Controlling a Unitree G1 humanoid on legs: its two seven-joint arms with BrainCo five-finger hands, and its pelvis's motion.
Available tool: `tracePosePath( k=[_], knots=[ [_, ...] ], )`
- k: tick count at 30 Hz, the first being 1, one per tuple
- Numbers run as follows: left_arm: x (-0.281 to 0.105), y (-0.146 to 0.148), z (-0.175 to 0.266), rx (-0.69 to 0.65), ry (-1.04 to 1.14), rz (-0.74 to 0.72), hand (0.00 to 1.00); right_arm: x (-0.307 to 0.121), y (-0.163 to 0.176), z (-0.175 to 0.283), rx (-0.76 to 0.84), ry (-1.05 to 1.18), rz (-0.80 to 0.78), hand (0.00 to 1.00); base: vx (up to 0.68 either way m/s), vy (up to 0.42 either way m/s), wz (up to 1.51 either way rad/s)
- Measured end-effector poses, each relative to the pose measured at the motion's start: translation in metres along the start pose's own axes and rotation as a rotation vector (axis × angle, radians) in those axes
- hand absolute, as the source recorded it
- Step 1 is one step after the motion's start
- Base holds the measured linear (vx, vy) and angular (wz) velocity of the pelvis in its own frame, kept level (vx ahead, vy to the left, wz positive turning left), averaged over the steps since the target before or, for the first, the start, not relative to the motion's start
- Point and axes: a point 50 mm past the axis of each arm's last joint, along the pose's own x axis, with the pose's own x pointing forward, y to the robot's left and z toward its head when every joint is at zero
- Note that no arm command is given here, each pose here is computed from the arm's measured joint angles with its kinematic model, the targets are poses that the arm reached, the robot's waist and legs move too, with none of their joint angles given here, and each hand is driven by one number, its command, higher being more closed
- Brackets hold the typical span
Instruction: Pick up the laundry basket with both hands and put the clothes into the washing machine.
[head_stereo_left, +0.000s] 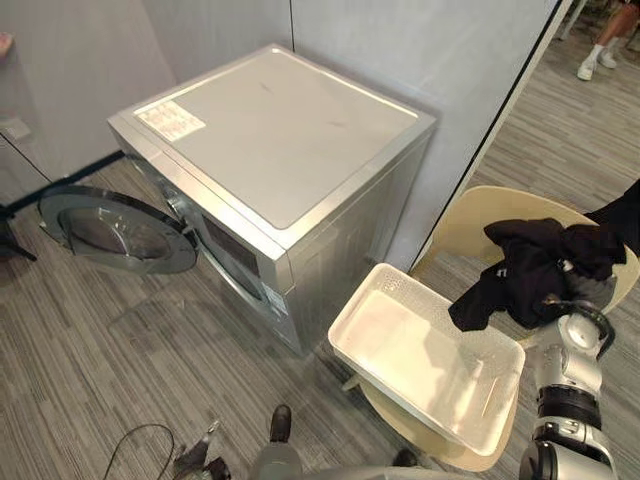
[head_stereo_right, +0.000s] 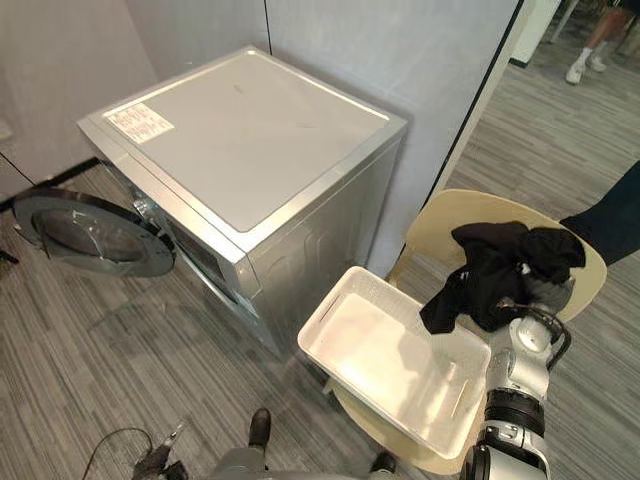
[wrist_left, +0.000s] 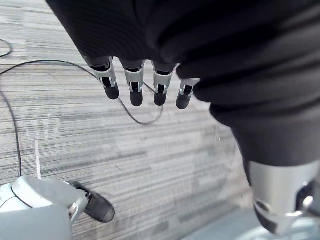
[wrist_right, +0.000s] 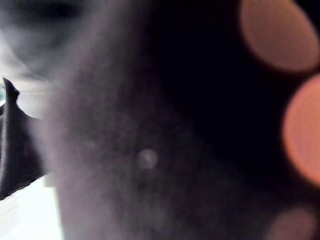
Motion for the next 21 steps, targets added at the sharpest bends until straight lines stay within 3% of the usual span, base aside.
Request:
tracePosePath(
  k=[4,7,11,14,15,17,21],
  knots=[
    [0.003,0.031,0.027,-0.234,-0.065,0.143,0.0,-0.002,0.021,0.046,0.058,-0.197,0.076,1.0,0.0,-0.004,-0.18],
    [-0.021,0.039,0.114,-0.324,-0.451,0.174,0.0,-0.007,0.037,0.076,0.049,-0.353,0.14,1.0,-0.01,0.002,-0.14],
    [-0.106,0.026,0.225,-0.372,-1.046,0.159,0.0,-0.016,0.055,0.097,0.074,-0.456,0.214,1.0,0.0,0.002,-0.09],
    [-0.191,-0.024,0.261,-0.339,-1.438,-0.029,0.0,-0.026,0.079,0.107,0.1,-0.498,0.318,1.0,0.0,0.002,0.01],
    [-0.203,-0.035,0.263,-0.325,-1.492,-0.083,0.0,-0.028,0.083,0.108,0.103,-0.504,0.343,1.0,-0.02,0.007,-0.09],
    [-0.252,-0.08,0.261,-0.279,-1.658,-0.333,0.0,-0.035,0.104,0.113,0.129,-0.515,0.442,1.0,0.0,-0.001,-0.19],
    [-0.309,-0.134,0.237,-0.144,-1.809,-0.729,0.0,-0.053,0.13,0.12,0.189,-0.53,0.564,1.0,0.0,-0.011,-0.22]
  ],
)
